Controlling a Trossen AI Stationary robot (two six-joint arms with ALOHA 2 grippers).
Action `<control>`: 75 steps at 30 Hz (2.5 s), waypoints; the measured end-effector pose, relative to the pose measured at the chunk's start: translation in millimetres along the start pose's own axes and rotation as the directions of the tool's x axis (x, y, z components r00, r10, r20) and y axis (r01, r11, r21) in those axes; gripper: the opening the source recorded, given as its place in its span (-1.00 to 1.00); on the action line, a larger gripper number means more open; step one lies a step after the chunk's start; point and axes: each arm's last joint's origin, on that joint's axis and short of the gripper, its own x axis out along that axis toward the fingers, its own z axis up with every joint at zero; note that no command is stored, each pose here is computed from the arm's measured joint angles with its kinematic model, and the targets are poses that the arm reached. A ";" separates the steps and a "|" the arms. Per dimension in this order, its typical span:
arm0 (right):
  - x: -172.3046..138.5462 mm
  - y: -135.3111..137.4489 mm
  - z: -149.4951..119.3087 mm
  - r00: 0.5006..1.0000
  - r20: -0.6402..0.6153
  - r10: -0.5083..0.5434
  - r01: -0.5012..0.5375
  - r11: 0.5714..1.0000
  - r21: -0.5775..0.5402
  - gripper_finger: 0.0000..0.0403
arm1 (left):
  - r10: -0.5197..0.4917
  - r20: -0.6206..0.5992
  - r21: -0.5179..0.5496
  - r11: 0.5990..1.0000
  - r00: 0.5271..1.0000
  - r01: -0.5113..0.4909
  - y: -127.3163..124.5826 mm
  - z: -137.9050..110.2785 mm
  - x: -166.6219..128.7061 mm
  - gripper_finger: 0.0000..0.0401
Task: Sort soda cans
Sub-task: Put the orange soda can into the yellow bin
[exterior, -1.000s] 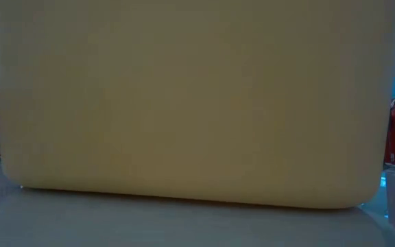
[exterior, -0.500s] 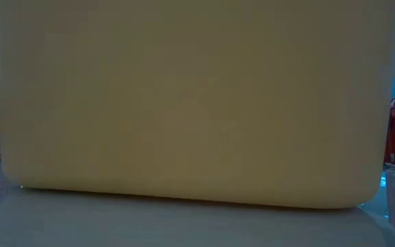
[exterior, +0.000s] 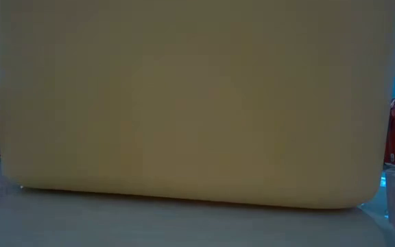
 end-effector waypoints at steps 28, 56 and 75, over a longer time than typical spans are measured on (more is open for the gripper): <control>2.1 0.4 5.8 0.999 0.051 0.007 -0.006 1.000 -0.029 0.85 | 0.124 -0.159 -0.212 0.965 0.979 -0.156 69.2 23.7 87.3 0.75; 2.0 -0.8 5.5 0.998 0.061 -0.020 0.023 0.998 -0.050 0.85 | 0.198 -0.456 0.068 0.980 0.867 -0.188 56.4 48.7 133.3 0.52; -19.8 6.1 -36.9 0.984 -0.024 -0.178 0.178 0.984 -0.017 0.85 | -0.081 -0.008 0.121 0.989 0.997 0.081 10.1 95.2 38.5 0.50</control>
